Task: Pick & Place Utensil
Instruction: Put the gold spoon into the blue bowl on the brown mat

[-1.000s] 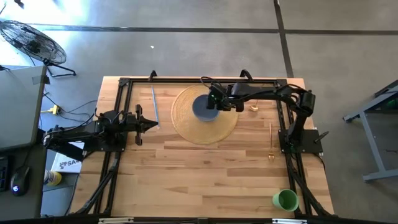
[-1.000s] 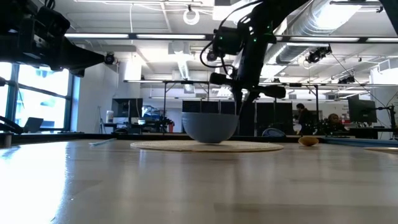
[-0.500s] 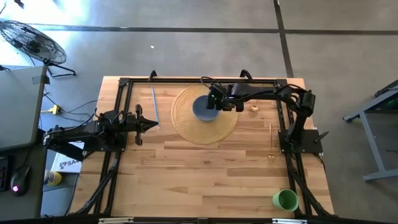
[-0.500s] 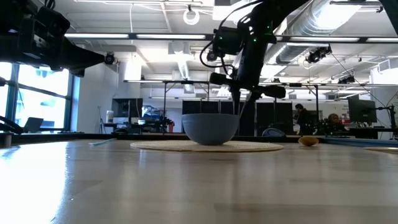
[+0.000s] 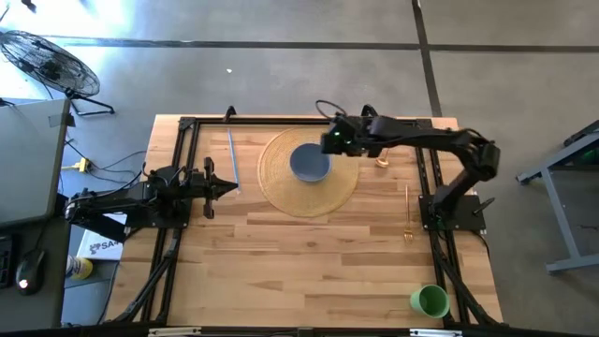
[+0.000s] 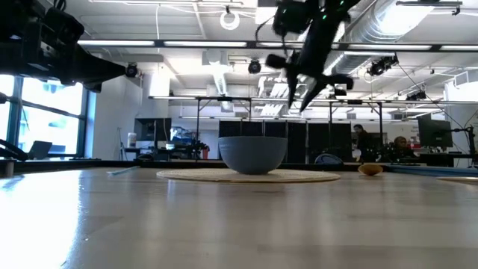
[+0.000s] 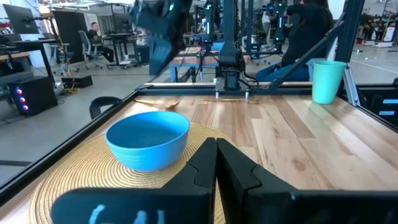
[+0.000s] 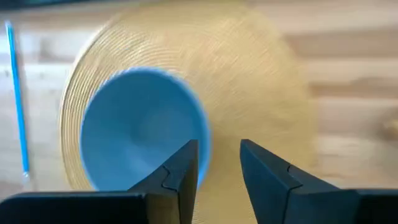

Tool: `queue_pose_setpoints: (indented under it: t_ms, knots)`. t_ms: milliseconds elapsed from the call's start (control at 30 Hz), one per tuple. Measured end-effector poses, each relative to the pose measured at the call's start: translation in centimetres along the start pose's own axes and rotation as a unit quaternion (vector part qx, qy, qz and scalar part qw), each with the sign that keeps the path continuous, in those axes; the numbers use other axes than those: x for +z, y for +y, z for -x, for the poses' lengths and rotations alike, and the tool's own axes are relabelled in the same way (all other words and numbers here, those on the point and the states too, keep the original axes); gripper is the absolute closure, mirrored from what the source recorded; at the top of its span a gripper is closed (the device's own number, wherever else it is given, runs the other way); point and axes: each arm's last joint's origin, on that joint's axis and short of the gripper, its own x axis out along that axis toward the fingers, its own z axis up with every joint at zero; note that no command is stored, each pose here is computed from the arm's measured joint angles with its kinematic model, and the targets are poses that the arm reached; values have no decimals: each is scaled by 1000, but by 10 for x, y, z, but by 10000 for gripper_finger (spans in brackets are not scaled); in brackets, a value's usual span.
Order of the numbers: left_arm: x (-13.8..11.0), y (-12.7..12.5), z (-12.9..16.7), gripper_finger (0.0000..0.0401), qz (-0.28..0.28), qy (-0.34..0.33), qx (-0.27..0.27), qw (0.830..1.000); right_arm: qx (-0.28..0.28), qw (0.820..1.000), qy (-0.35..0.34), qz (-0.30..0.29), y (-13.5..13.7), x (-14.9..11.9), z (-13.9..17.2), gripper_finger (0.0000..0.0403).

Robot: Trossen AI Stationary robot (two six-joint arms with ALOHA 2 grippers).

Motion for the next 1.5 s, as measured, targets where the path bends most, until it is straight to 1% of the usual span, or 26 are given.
queue_pose_setpoints:
  t_ms: [100, 167, 267, 400, 500, 567, 733, 833, 933, 1033, 1133, 1267, 1500]
  knots:
    - [0, 0, 0, 400, 0, 0, 0, 1000, -36, 998, -40, 14, -14, -2, 27, 291]
    - [0, 0, 0, 400, 0, 0, 0, 1000, -64, 996, -56, 28, -24, -5, 41, 295]
    - [0, 0, 0, 400, 0, 0, 0, 1000, -108, 990, -56, 69, -37, -12, 56, 303]
    - [0, 0, 0, 400, 0, 0, 0, 1000, -153, 978, -42, 135, -44, -25, 61, 310]
    - [0, 0, 0, 400, 0, 0, 0, 1000, -162, 970, -30, 181, -46, -36, 51, 310]
    - [0, 0, 0, 400, 0, 0, 0, 1000, -174, 962, -19, 209, -51, -43, 38, 307]
    - [0, 0, 0, 400, 0, 0, 0, 1000, -222, 949, 9, 224, -79, -58, 3, 289]
    - [0, 0, 0, 400, 0, 0, 0, 1000, -238, 944, 10, 231, -95, -64, -17, 274]
    - [0, 0, 0, 400, 0, 0, 0, 1000, -224, 944, 5, 243, -106, -69, -36, 262]
    - [0, 0, 0, 400, 0, 0, 0, 1000, -211, 936, -7, 282, -114, -69, -51, 253]
    - [0, 0, 0, 400, 0, 0, 0, 1000, -206, 931, -30, 300, -119, -67, -60, 251]
    - [0, 0, 0, 400, 0, 0, 0, 1000, -201, 927, -39, 316, -124, -63, -68, 259]
    - [0, 0, 0, 400, 0, 0, 0, 1000, -187, 927, -28, 323, -138, -60, -81, 279]
